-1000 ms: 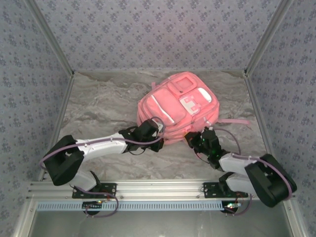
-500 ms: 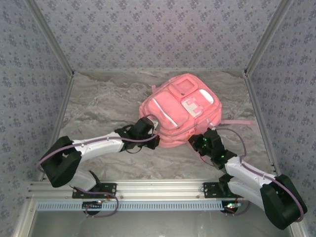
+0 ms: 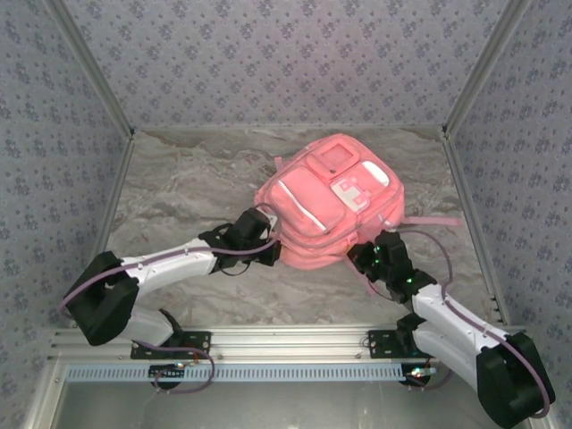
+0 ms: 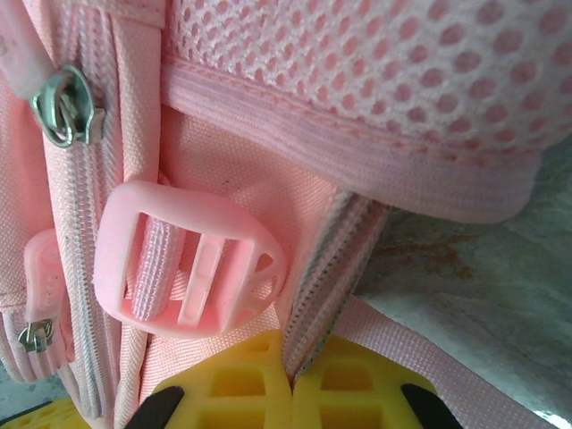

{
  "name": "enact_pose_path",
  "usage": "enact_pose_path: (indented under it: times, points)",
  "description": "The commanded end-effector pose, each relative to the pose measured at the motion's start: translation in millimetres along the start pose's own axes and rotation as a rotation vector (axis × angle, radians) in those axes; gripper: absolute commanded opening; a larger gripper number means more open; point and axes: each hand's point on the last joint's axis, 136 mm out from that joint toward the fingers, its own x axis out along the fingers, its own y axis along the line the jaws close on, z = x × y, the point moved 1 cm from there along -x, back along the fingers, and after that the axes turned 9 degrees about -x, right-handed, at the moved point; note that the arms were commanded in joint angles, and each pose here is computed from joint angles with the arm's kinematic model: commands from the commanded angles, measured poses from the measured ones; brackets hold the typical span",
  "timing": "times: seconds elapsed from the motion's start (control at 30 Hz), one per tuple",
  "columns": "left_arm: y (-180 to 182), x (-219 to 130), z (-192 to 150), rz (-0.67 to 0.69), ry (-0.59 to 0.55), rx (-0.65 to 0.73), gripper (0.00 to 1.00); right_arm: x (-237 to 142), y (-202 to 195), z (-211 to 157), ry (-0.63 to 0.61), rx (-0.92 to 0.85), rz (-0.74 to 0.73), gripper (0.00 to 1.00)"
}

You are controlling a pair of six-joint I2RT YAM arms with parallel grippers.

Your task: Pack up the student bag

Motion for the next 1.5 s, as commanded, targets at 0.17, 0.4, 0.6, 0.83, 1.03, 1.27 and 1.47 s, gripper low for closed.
enact_pose_path:
  times: [0.17, 0.4, 0.6, 0.83, 1.03, 1.27, 1.47]
  points:
    - [48.0, -2.7, 10.4, 0.167, -0.038, -0.041, 0.00, -14.0, -14.8, 15.3, 0.000, -0.116, -0.148, 0.00]
    - [50.3, 0.8, 19.0, 0.181, -0.044, -0.039, 0.00, -20.3, -27.4, 21.4, 0.026, -0.133, -0.222, 0.00]
    - [21.4, 11.9, 15.1, 0.024, -0.010, -0.021, 0.00, -9.6, -9.4, 15.2, 0.089, -0.146, -0.109, 0.00]
    - [3.8, 13.6, 14.2, -0.054, 0.016, -0.006, 0.00, -1.4, 5.0, 11.8, 0.135, -0.186, -0.041, 0.08]
    - [17.8, -12.2, 19.5, -0.053, -0.043, -0.052, 0.18, -6.7, 3.0, 8.7, 0.148, -0.212, -0.051, 0.13]
    - [24.5, -24.1, 13.9, -0.143, -0.056, -0.140, 0.42, -3.3, 4.0, 3.5, 0.179, -0.227, -0.026, 0.15]
    - [-4.0, -14.6, 19.5, -0.376, 0.002, -0.176, 0.51, -0.7, 6.6, -3.0, 0.221, -0.249, 0.005, 0.15]
